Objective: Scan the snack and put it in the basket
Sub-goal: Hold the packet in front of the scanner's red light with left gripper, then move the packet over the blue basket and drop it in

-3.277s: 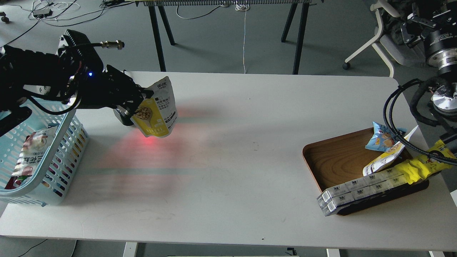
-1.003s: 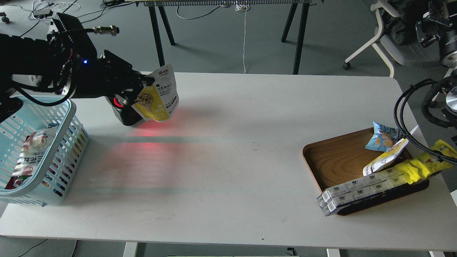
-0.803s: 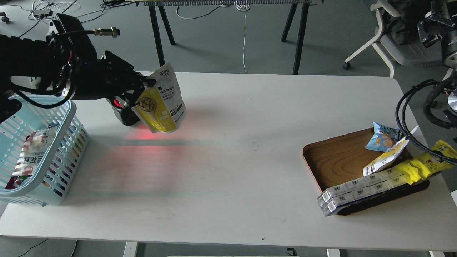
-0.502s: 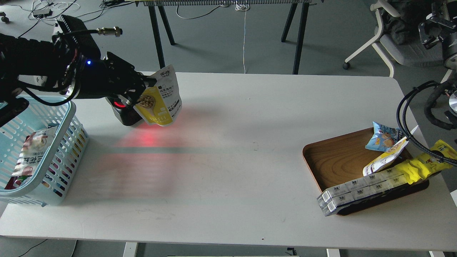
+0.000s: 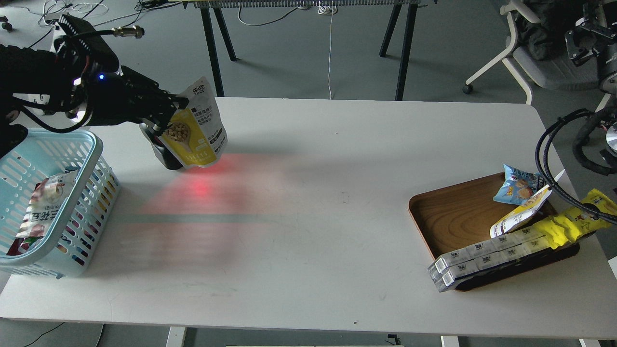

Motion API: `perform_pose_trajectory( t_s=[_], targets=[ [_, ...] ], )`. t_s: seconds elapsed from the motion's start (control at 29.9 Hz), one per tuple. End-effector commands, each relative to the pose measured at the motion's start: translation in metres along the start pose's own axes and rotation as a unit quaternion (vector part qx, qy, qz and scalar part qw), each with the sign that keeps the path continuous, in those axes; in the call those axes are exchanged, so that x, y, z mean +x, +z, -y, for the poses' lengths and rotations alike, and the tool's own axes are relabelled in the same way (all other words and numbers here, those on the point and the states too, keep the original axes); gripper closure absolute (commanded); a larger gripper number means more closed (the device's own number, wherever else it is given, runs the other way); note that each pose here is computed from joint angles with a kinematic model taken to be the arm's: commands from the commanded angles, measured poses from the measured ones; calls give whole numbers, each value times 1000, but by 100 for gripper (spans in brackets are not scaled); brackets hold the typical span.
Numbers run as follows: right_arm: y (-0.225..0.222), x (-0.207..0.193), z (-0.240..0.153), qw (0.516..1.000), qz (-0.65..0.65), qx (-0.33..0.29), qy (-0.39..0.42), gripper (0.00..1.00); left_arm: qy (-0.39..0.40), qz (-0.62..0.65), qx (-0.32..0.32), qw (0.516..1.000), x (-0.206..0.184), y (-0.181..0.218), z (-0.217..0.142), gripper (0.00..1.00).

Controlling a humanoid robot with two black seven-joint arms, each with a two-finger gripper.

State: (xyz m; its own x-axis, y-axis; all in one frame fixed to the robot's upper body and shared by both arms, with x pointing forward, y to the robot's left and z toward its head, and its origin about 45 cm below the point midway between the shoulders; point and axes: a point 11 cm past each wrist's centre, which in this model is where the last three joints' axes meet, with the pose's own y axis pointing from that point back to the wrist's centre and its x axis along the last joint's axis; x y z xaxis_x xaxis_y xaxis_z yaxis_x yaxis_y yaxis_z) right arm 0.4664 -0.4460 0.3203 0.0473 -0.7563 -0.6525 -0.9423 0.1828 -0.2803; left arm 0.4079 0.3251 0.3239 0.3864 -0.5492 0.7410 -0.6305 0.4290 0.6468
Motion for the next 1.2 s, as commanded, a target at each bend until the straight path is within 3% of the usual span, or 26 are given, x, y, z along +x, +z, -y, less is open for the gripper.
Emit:
perform_pose_trajectory(
  t_s=[0.0, 0.37, 0.74, 1.0, 1.17],
  targets=[
    [0, 0, 0, 1000, -1, 0, 0, 3, 1, 0, -2, 1000, 1, 1, 2, 98],
    [0, 0, 0, 1000, 0, 0, 0, 3, 12, 35, 13, 999, 12, 1, -34, 98],
    [1, 0, 0, 1000, 1, 1, 0, 3, 4, 58, 136, 989, 6, -52, -134, 98],
    [6, -3, 0, 1000, 8, -2, -1, 3, -52, 58, 221, 972, -35, -83, -204, 98],
    [8, -4, 0, 1000, 10, -3, -2, 3, -88, 75, 226, 967, -80, -83, -224, 98]
  ],
)
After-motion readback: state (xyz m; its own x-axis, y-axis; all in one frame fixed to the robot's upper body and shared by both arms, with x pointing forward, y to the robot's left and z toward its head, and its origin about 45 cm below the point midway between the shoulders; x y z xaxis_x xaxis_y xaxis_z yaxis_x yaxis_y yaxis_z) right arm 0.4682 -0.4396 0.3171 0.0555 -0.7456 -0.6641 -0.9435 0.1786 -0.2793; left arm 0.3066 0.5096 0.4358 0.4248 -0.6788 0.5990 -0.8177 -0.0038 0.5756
